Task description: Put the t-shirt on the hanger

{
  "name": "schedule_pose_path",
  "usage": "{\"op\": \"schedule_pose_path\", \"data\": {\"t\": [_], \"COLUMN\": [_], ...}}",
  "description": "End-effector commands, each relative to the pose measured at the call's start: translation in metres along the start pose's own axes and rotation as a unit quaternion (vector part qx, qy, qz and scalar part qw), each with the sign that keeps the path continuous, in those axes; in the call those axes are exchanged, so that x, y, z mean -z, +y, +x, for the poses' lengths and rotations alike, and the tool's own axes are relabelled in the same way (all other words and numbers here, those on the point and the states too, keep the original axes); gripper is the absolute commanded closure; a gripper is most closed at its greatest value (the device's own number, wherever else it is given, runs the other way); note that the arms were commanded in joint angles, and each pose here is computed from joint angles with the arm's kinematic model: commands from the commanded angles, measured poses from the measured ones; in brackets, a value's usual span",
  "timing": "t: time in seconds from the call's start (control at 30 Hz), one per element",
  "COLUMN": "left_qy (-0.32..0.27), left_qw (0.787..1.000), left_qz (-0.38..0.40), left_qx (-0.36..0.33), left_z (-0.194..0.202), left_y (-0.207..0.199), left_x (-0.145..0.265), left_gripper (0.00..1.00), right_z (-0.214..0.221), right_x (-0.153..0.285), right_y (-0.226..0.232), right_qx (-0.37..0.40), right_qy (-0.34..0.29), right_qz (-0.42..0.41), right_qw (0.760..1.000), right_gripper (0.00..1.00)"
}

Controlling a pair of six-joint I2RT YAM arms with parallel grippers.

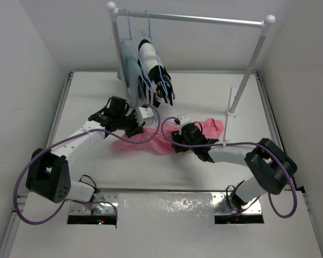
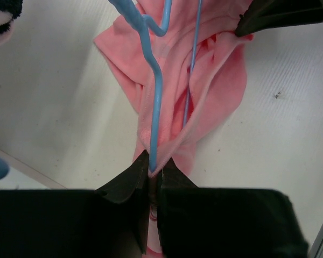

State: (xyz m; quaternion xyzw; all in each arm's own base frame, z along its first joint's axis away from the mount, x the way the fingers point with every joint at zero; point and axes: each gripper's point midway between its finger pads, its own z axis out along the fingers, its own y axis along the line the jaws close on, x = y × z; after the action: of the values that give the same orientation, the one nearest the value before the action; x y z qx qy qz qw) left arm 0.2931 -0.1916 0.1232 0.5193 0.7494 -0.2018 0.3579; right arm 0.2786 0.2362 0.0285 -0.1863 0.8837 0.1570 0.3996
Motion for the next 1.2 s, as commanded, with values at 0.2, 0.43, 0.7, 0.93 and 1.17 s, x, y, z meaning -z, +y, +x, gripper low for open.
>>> {"op": "schedule_pose_path", "data": {"t": [0.2,0.43,0.7,0.93,1.17], "left_qy": [-0.026,-0.029,-0.027,-0.01,0.042], "left_qw": [0.999,0.999,0.999,0.983,0.979], "left_qz": [-0.002,-0.001,0.014,0.09,0.058], "left_qx": [-0.018,-0.014,-0.022,-0.158,-0.193], "left_z": [-0.018,-0.021,-0.019,0.008,0.034], "left_y": [0.005,0.006,0.0,-0.034,-0.025], "left_x": [0.0,-0.001,0.002,0.012,0.012], "left_gripper": [1.0,1.0,1.0,1.0,1.0], "right_z": [-0.022,0.004,0.029,0.003,-0.005], "right_x": [-0.018,-0.023,-0.005,0.029,0.052], "right_y": [0.003,-0.007,-0.046,-0.095,-0.109], "right_qx": [-0.013,-0.027,-0.098,-0.157,-0.208], "right_qy": [-0.027,0.015,0.039,-0.062,-0.101], "right_qz": [0.009,0.038,0.094,0.154,0.162], "right_qw": [1.0,0.999,0.99,0.974,0.959], "right_gripper": [0.47,0.95,1.0,1.0,1.0]}}
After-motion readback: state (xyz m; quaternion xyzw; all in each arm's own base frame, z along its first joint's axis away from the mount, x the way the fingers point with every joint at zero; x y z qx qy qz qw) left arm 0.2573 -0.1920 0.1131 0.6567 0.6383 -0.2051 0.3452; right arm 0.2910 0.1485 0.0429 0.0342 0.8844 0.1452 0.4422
